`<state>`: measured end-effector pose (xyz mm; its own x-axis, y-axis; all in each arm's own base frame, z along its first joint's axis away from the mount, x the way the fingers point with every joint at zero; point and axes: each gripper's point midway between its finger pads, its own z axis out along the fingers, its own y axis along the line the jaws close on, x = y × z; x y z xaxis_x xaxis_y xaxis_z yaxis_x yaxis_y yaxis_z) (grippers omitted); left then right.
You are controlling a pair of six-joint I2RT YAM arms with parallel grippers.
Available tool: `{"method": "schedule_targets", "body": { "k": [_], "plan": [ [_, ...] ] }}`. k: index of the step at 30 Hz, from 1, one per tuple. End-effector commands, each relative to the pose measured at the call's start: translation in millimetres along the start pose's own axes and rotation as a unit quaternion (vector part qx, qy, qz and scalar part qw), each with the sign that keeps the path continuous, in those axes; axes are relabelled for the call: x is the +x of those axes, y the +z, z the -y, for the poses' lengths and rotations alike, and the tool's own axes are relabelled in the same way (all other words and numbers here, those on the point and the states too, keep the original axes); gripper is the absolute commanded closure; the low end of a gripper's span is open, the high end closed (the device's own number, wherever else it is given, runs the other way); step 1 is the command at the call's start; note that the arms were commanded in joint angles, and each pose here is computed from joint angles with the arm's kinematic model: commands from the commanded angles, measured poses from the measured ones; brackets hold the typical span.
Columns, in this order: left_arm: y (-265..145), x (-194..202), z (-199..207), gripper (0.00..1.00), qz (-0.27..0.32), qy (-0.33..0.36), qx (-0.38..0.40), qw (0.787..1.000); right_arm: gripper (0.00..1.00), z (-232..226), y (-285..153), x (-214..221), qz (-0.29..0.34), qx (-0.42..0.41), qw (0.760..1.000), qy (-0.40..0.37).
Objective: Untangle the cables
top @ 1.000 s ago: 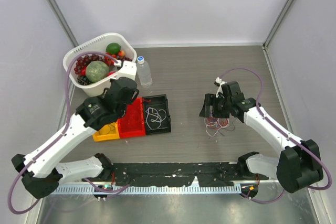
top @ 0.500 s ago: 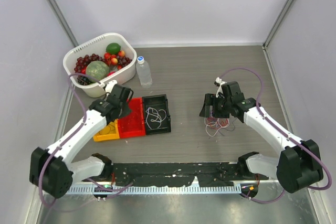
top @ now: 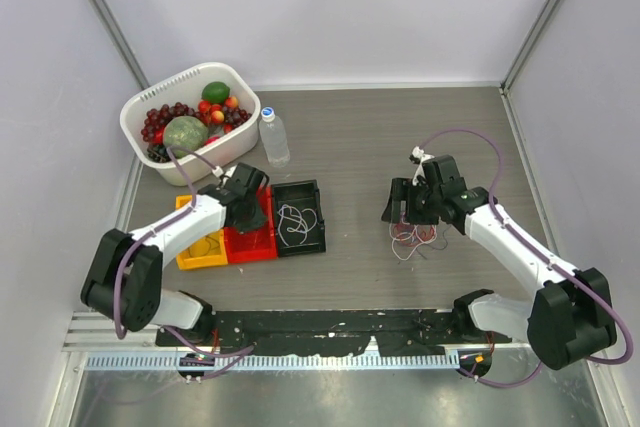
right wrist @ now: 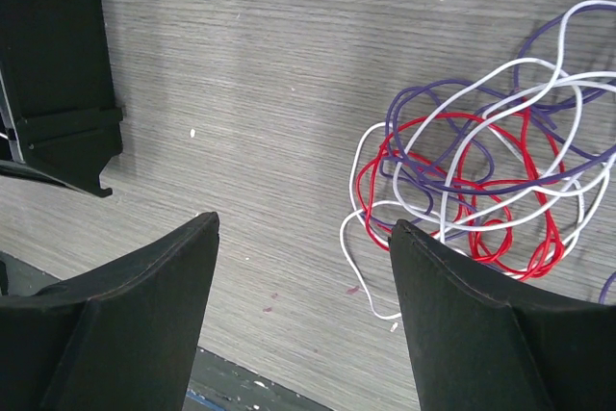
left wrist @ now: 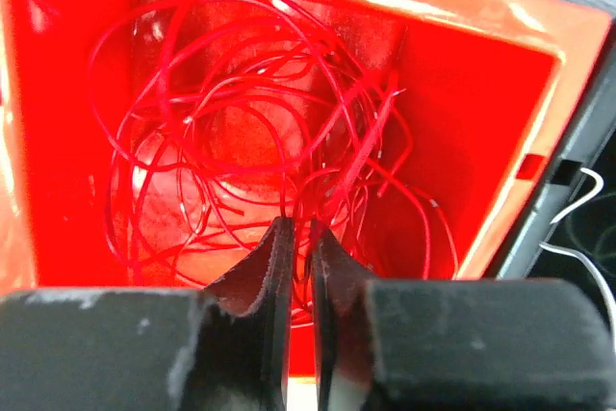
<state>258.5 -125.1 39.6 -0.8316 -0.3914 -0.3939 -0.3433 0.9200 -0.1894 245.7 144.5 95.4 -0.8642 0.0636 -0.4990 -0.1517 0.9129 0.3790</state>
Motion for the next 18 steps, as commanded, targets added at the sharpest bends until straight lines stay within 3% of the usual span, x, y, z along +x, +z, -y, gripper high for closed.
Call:
{"method": "schedule_targets", "body": {
  "k": [1, 2, 5, 12, 14, 16, 18],
  "plan": [
    [-34, -29, 14, 0.74, 0.049, 0.016, 0.037, 0.998, 0.24, 2, -9, -13, 0.035, 0.014, 0.999, -0.008],
    [-47, -37, 13, 0.61, 0.066, 0.018, 0.035, 0.997, 0.23, 2, -10, -13, 0.035, 0.015, 0.999, -0.007],
    [-83, -62, 12, 0.44, 0.119, 0.022, 0.043, 0.992, 0.23, 4, -10, -13, 0.037, 0.021, 0.999, -0.005],
    [-156, -100, 35, 0.31, 0.211, 0.041, 0.130, 0.968, 0.23, 8, -5, -11, 0.026, 0.032, 0.999, 0.009],
    [-169, -104, 52, 0.28, 0.220, 0.045, 0.176, 0.958, 0.23, 9, -5, -11, 0.022, 0.038, 0.999, 0.014],
    [-181, -102, 77, 0.16, 0.219, 0.058, 0.245, 0.943, 0.24, 11, -4, -11, 0.016, 0.047, 0.999, 0.021],
    [-189, -97, 105, 0.15, 0.207, 0.076, 0.315, 0.923, 0.24, 13, -4, -14, 0.015, 0.055, 0.998, 0.026]
  ]
}}
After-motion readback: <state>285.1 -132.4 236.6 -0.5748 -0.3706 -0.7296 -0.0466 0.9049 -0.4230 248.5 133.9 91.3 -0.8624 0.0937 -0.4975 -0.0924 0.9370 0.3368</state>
